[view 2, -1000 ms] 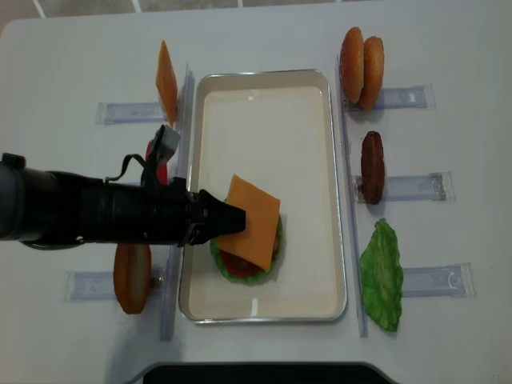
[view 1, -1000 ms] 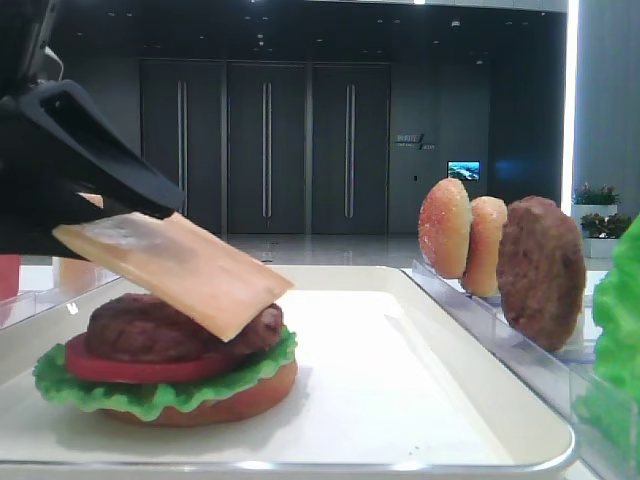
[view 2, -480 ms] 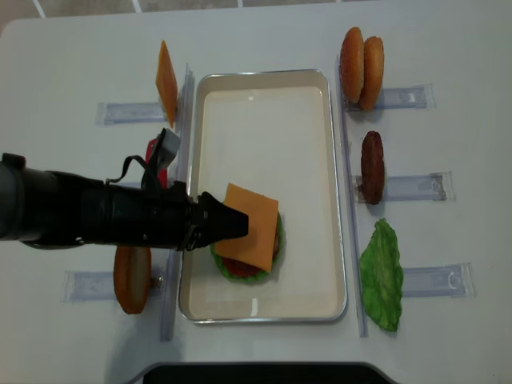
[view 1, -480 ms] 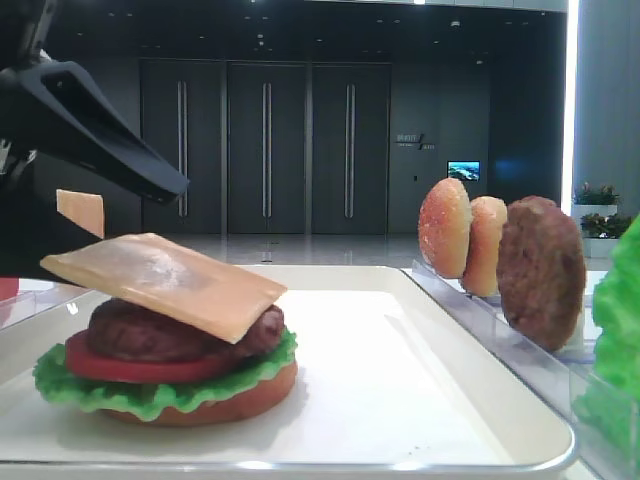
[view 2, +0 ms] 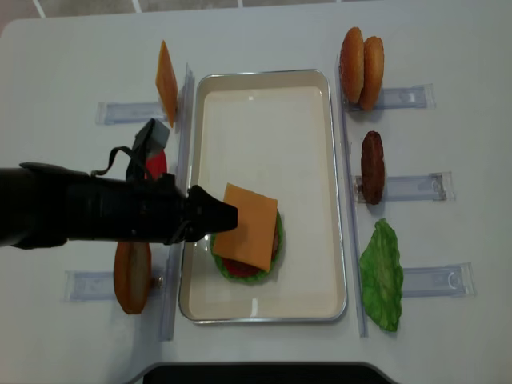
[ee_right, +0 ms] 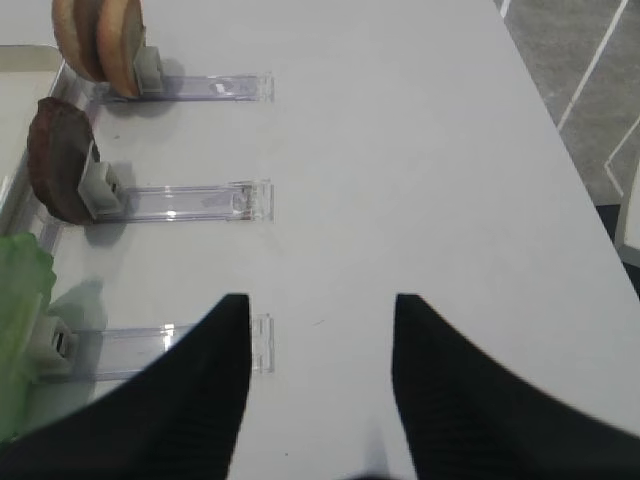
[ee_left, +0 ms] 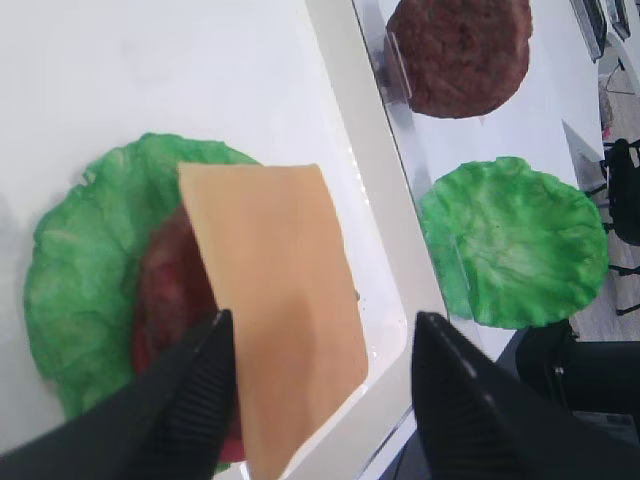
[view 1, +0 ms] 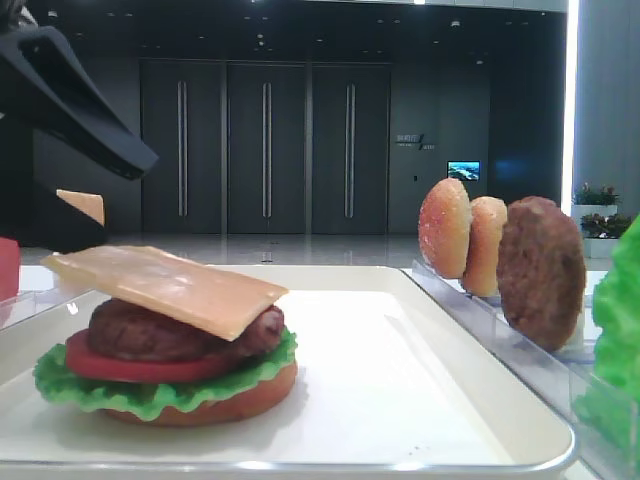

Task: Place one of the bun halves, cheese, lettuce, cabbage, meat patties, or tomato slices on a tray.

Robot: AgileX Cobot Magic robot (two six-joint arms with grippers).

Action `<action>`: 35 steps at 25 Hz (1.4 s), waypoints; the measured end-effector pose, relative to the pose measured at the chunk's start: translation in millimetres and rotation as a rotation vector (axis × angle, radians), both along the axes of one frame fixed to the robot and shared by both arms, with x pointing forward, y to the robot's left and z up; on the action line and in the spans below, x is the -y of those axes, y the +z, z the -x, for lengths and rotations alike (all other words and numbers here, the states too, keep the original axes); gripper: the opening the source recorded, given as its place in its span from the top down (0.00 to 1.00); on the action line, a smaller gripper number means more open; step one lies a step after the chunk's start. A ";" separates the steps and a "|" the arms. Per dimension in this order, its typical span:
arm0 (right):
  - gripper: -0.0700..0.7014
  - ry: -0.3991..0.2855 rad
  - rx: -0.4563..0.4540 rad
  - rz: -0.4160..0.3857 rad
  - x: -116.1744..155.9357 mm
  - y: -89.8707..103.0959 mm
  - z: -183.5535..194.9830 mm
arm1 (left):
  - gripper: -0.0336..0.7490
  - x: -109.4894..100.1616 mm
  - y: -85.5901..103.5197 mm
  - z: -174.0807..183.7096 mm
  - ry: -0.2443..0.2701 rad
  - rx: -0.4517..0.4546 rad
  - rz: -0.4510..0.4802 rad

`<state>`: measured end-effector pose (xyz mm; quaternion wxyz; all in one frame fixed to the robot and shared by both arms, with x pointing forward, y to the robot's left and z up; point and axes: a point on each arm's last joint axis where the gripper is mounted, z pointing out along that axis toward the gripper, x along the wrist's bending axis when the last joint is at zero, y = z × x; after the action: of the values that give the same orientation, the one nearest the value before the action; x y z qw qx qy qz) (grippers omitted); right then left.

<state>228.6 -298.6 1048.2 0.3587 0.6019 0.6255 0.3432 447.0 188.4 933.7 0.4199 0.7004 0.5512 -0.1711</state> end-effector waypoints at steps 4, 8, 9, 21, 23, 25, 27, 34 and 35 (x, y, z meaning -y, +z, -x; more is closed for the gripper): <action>0.50 0.000 0.000 0.000 0.0 0.0 0.0 | 0.41 -0.7 8.6 1.8 0.018 0.012 0.010; 0.50 0.000 0.000 0.000 0.0 0.0 0.0 | 0.41 -1.4 9.9 4.0 0.015 -0.003 0.000; 0.50 0.000 0.000 0.000 0.0 0.0 0.0 | 0.41 -1.6 9.5 4.4 0.011 -0.007 -0.005; 0.50 0.000 0.000 0.000 0.0 0.0 0.0 | 0.41 -0.6 39.3 -15.5 -0.014 0.032 -0.066; 0.50 0.000 0.000 0.000 0.0 0.0 0.0 | 0.41 -2.0 54.2 -23.9 -0.019 0.046 -0.118; 0.50 0.000 0.000 0.000 0.0 0.0 0.0 | 0.41 -5.4 69.5 -32.0 -0.004 0.041 -0.189; 0.50 0.000 0.000 0.000 0.0 0.0 0.0 | 0.41 -10.4 86.7 -41.2 0.009 0.033 -0.282; 0.50 0.000 0.000 0.000 0.0 0.0 0.0 | 0.41 -43.4 137.3 -56.5 0.076 -0.021 -0.712; 0.50 0.000 0.000 0.000 0.0 0.0 0.0 | 0.41 -48.2 141.9 -57.0 0.085 -0.025 -0.766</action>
<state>228.6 -298.6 1048.2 0.3587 0.6019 0.6255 0.3432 503.9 236.7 1075.6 0.1276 0.7809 0.6088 0.0564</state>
